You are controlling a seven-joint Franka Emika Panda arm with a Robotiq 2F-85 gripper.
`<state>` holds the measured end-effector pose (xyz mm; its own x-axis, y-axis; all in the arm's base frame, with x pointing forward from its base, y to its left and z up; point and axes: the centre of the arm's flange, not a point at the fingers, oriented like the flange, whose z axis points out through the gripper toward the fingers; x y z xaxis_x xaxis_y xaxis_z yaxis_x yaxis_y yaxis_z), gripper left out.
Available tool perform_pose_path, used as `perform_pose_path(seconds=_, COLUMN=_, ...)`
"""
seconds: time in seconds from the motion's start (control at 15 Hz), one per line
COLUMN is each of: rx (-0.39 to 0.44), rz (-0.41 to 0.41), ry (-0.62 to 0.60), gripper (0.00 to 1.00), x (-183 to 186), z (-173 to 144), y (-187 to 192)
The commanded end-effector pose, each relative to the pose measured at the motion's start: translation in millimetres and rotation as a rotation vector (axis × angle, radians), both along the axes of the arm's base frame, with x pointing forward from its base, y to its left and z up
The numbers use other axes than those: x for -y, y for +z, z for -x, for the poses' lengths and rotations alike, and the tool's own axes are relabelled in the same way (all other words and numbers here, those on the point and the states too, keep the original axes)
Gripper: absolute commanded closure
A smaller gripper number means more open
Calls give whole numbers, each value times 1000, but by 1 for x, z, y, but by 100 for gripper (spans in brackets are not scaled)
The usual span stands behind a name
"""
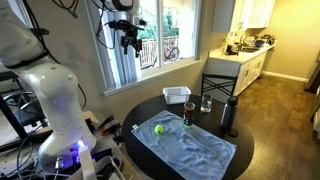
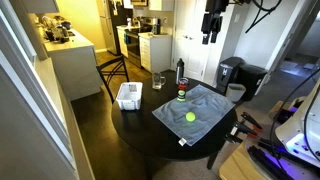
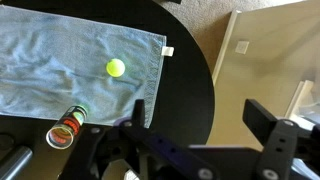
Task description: Put the tennis ball in the canister
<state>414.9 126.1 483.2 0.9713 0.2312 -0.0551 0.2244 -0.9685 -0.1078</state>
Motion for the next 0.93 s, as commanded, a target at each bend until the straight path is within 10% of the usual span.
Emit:
perform_pose_path(seconds=0.0, rx=0, rz=0, ry=0, gripper=0, x=0, z=0, y=0)
perform_pose_path(seconds=0.87, rx=76, rz=35, ry=37, gripper=0, x=5, z=-67, y=-26)
